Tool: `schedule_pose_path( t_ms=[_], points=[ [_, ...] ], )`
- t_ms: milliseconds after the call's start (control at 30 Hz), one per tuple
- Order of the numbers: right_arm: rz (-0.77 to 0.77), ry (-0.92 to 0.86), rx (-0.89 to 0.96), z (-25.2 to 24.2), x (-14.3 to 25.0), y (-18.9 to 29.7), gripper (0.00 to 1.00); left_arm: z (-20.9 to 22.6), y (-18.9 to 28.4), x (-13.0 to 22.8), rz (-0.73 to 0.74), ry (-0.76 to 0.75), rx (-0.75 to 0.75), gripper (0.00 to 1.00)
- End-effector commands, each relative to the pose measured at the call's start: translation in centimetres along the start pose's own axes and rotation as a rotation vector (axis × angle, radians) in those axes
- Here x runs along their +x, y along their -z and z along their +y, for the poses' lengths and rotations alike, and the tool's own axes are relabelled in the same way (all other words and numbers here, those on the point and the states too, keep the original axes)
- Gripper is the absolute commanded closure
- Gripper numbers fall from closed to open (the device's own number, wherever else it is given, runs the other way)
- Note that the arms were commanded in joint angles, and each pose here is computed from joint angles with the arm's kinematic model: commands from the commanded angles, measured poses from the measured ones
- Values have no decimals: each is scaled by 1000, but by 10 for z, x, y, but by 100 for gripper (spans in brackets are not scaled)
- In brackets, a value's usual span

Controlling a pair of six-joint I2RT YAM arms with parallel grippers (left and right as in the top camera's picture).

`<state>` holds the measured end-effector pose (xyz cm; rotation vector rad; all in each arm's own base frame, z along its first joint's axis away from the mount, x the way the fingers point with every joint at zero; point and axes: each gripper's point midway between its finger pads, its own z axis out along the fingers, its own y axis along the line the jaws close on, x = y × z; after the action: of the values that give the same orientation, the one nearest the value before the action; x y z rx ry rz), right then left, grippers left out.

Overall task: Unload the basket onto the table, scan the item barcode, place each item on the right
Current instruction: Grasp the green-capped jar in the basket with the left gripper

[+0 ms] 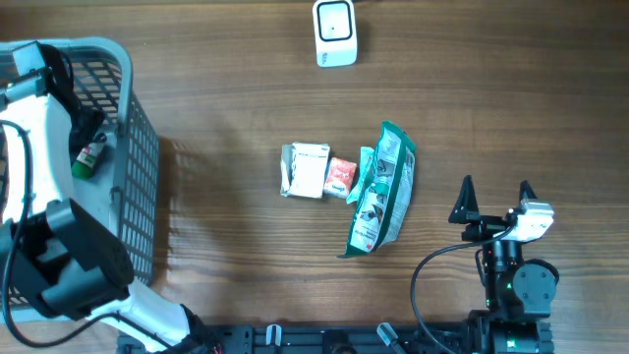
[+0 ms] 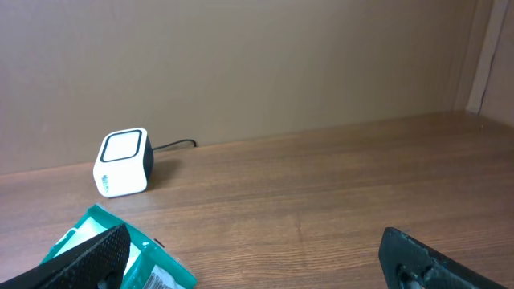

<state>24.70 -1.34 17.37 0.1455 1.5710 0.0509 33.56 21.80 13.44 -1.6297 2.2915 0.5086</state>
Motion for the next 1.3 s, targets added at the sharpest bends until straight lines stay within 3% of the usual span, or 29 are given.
schedule_pose_path(
  t_ms=[0,400,633,967,1167,1267],
  points=[
    [-10,20,-11,2,-2,0,0,-17,-15,6,45,-54,50,0],
    [-10,20,-11,2,-2,0,0,-21,-57,19,32,-32,62,0],
    [-10,20,-11,2,-2,0,0,-3,-73,-4,18,60,66,0],
    [-10,20,-11,2,-2,0,0,-14,-116,8,58,47,41,0],
    [-9,20,-11,2,-2,0,0,-8,-109,13,78,37,24,26],
    [-10,20,-11,2,-2,0,0,-5,-88,3,48,51,49,26]
  ],
)
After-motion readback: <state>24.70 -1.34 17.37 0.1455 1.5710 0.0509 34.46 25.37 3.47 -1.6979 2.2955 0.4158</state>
